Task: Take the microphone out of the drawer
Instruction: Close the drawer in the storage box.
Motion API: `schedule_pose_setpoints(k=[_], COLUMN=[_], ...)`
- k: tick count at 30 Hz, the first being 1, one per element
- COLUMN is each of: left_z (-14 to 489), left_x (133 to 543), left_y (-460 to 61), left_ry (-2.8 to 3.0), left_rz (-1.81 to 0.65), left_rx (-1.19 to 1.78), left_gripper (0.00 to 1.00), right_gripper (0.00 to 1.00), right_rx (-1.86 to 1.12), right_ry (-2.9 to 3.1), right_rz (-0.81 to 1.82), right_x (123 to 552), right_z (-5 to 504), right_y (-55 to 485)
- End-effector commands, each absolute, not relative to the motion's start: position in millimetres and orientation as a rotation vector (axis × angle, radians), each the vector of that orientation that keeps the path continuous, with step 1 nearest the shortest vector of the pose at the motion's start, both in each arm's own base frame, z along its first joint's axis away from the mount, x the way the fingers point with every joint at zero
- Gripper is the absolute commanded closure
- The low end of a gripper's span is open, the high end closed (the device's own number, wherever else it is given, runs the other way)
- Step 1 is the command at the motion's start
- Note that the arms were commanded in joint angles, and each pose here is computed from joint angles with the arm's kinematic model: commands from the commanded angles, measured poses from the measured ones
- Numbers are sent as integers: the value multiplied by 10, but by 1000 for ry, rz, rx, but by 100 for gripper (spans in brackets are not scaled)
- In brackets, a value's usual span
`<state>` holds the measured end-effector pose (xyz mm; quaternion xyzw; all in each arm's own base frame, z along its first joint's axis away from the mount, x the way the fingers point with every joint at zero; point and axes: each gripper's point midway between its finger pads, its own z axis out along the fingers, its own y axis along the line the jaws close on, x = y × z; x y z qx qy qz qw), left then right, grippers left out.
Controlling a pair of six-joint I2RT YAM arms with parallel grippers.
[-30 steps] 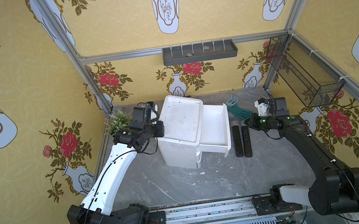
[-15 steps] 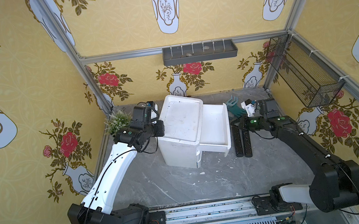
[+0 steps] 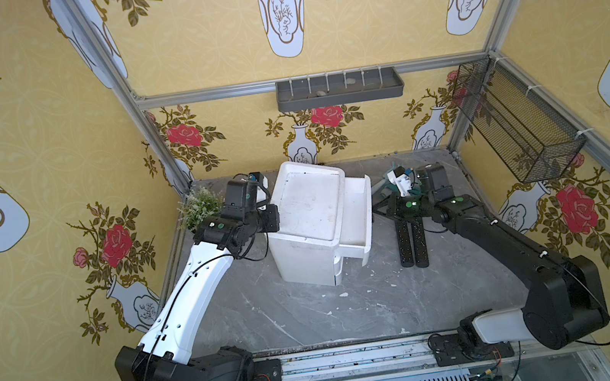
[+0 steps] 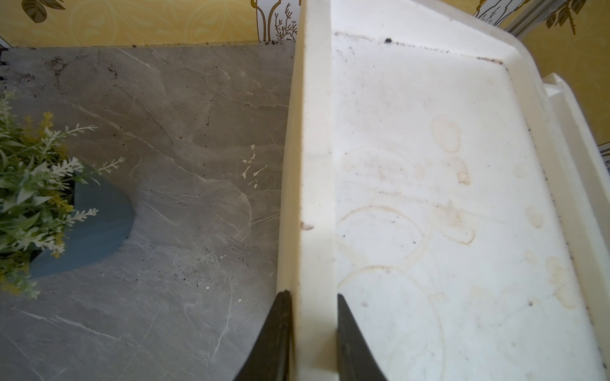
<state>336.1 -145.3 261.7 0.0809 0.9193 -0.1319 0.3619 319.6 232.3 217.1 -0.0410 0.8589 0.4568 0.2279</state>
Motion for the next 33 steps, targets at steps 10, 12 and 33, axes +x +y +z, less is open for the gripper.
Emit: schedule_pose_setpoints(k=[10,12,33], left_z=[2552,2553,2533], left_x=[3348,3350,3371], left_y=[-1523,-1530,-1537], left_ry=[2402,2402,2399], left_rz=[-420,-422,-419], left_rx=[141,144,151], left_gripper=[100,100,100], right_gripper=[100,100,68], right_rx=[-226,-240,-49], right_ry=[2297,2302,2284], right_rz=[1395,1405,1351], right_x=[3315,3324,3320], right_z=[2246,2223,2122], right_y=[2921,3009,2410])
